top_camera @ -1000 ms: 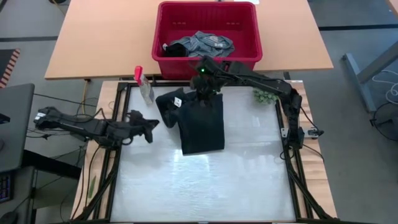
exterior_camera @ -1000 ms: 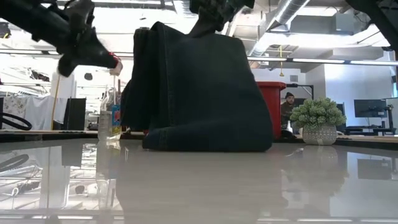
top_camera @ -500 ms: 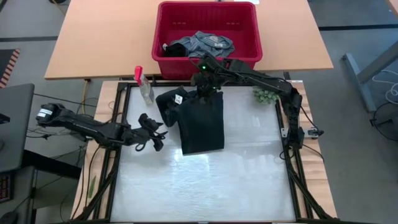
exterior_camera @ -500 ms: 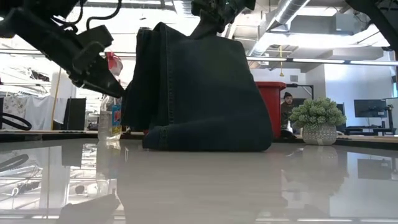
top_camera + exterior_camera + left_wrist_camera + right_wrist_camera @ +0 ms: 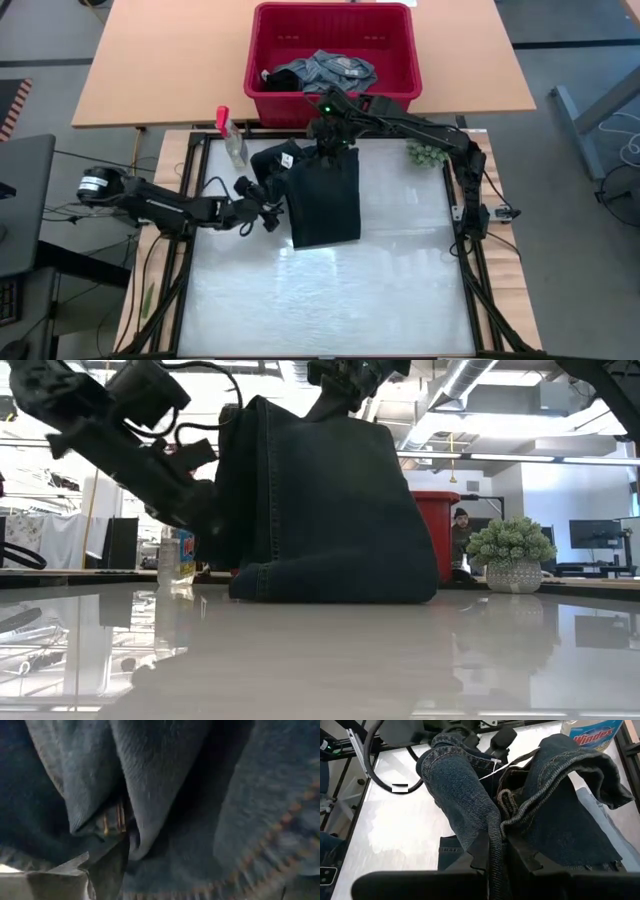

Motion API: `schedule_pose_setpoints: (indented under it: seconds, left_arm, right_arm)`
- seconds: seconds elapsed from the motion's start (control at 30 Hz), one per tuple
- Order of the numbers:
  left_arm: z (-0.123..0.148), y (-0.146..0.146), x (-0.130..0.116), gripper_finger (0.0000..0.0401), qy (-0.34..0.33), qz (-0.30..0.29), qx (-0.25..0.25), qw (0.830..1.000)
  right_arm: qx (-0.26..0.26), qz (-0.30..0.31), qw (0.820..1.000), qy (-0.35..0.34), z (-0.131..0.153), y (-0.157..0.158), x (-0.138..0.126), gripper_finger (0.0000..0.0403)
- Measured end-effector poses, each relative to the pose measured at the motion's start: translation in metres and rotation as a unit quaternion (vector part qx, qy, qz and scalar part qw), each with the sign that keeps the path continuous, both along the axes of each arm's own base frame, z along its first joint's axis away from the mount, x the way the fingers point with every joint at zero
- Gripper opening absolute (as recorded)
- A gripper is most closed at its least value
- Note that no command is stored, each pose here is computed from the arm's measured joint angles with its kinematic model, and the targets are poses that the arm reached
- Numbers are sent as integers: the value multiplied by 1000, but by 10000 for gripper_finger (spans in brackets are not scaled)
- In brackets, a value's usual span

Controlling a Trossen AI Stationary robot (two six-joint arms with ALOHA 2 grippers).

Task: Fold Laundry from Bin
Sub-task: Fold the black pants from the red laundry bin

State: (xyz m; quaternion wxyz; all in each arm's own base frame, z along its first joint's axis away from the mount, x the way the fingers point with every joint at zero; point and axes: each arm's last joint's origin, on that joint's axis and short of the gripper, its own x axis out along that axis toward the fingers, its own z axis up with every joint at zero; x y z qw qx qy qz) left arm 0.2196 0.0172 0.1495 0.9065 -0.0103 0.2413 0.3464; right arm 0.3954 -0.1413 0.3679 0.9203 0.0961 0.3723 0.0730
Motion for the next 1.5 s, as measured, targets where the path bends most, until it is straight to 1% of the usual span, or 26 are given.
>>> schedule_pose_setpoints:
  seconds: [0.13, 0.2, 0.23, 0.27, 0.33, 0.47, 0.5, 0.63, 0.73, 0.83, 0.9, 0.97, 1.03, 1.1, 1.17, 1.27, 1.3, 1.4, 1.5]
  left_arm:
    - [-7, 10, 6, 296, 0, 16, 11, 1000]
    - [-10, 14, 8, 272, 1, 24, 11, 1000]
    - [-12, 15, 8, 254, 4, 27, 11, 1000]
    - [-12, 16, 8, 231, 6, 28, 13, 1000]
    - [-11, 17, 10, 173, 10, 26, 17, 999]
    - [-2, 17, 15, 35, 19, 15, 33, 999]
    - [1, 18, 17, 19, 20, 17, 36, 999]
    - [15, 20, 25, 5, 64, 37, 84, 994]
    - [30, 23, 34, 2, 83, 43, 122, 988]
    - [48, 28, 44, 2, 74, 50, 141, 986]
    - [61, 32, 50, 1, 54, 53, 141, 987]
    - [72, 34, 57, 1, 24, 28, 120, 992]
    - [80, 32, 63, 1, -7, -28, 84, 996]
    - [84, 25, 68, 1, -40, -77, 43, 995]
    - [89, 18, 72, 0, -68, -114, 18, 991]
    - [97, 7, 77, 0, -103, -176, -4, 979]
    - [99, 5, 78, 0, -115, -195, -18, 974]
    - [98, -5, 79, 0, -141, -248, -87, 955]
    - [92, -16, 77, 0, -150, -269, -146, 940]
  right_arm:
    - [3, 0, 1000, 5, -1, 1, -1, 62]
    - [4, 1, 1000, 8, -1, 2, -1, 62]
    - [4, 1, 1000, 9, -1, 2, -1, 62]
    - [5, 2, 1000, 10, -1, 3, 0, 62]
    - [5, 3, 1000, 11, -1, 4, 0, 62]
    - [6, 4, 1000, 13, -2, 5, 0, 62]
    - [6, 4, 1000, 13, -2, 5, 0, 62]
    - [1, 6, 1000, 12, 1, 5, -4, 62]
    - [-20, -2, 1000, 6, 10, 6, -9, 62]
    - [-43, -13, 999, -8, 24, 7, -16, 62]
    - [-48, -16, 999, -17, 33, 9, -22, 62]
    - [-44, -23, 999, -21, 40, 10, -28, 62]
    - [-34, -34, 999, -19, 44, 10, -34, 62]
    - [-25, -43, 999, -6, 44, 10, -38, 62]
    - [-27, -51, 998, 9, 43, 11, -39, 62]
    - [-31, -56, 998, 24, 40, 14, -39, 62]
    - [-31, -57, 998, 26, 39, 15, -39, 62]
    - [-30, -61, 997, 37, 34, 17, -37, 62]
    - [-25, -59, 997, 50, 30, 22, -35, 62]
